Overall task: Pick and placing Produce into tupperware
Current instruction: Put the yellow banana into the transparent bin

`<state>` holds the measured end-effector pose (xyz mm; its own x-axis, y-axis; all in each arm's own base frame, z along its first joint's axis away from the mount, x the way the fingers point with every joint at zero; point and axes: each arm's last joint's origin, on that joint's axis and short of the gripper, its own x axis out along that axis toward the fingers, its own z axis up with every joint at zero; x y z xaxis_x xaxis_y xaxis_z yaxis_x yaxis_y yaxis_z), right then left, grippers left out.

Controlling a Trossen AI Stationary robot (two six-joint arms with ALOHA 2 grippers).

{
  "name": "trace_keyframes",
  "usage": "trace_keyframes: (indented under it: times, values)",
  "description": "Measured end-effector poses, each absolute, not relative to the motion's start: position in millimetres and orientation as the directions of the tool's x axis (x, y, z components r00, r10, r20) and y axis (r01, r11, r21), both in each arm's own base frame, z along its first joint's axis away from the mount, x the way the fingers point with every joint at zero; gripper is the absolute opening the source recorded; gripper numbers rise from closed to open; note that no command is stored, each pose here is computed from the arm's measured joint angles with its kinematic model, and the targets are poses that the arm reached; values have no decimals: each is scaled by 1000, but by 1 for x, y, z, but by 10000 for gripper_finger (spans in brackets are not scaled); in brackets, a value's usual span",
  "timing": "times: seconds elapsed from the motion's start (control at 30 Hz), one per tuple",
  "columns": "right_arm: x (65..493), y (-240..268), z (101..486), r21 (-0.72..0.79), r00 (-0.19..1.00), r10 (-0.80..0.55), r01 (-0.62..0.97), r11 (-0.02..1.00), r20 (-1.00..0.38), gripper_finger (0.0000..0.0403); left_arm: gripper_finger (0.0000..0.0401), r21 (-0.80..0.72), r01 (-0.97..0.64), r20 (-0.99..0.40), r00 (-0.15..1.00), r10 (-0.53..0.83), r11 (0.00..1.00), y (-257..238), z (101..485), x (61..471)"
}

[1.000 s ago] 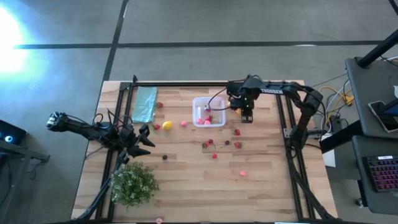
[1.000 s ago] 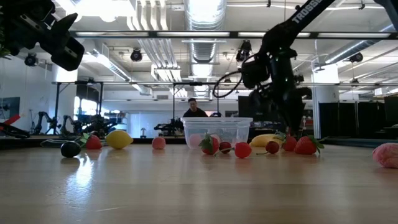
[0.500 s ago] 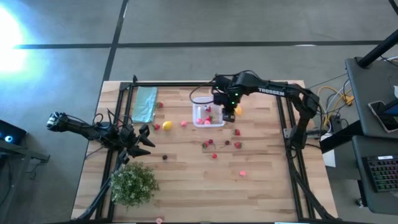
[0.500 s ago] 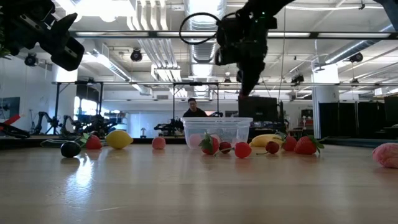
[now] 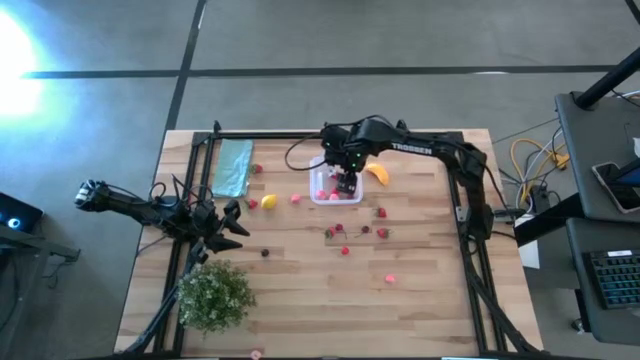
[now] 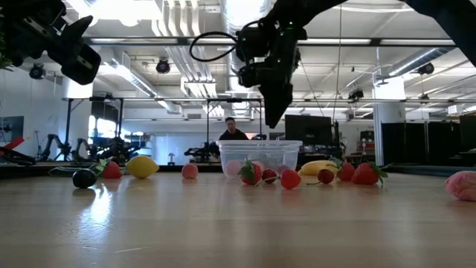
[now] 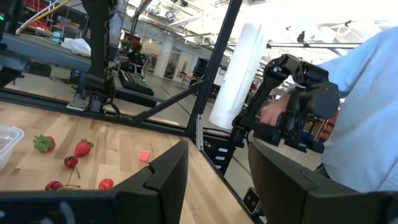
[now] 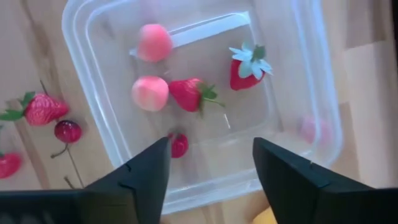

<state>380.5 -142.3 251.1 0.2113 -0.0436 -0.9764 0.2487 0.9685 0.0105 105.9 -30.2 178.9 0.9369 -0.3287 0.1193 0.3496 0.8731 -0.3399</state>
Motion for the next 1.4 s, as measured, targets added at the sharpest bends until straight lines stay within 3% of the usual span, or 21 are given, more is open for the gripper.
trace_keyframes:
  times: [0.2, 0.67, 0.97, 1.13, 1.3, 1.4]
  values:
    - [374, -140, 268, 8, 250, -68, 291, 957, -966, 253, 155, -340, 350, 119, 937, -329, 873, -30, 179, 106]
    - [360, -118, 299, 17, 310, -74, 281, 960, -948, 247, 155, -340, 351, 119, 936, -330, 873, -30, 179, 106]
    - [370, -67, 300, 132, 317, 66, 190, 973, -946, 249, 155, -339, 351, 120, 936, -330, 873, -30, 179, 106]
    - [372, -18, 311, 200, 353, 168, 57, 978, -921, 245, 155, -339, 353, 119, 936, -333, 872, -30, 179, 106]
    - [382, 38, 334, 222, 555, 227, -76, 972, -800, 249, 155, -339, 353, 119, 936, -332, 872, -30, 179, 106]
    - [389, 71, 348, 239, 692, 211, -57, 969, -690, 251, 155, -339, 353, 119, 936, -332, 872, -30, 179, 106]
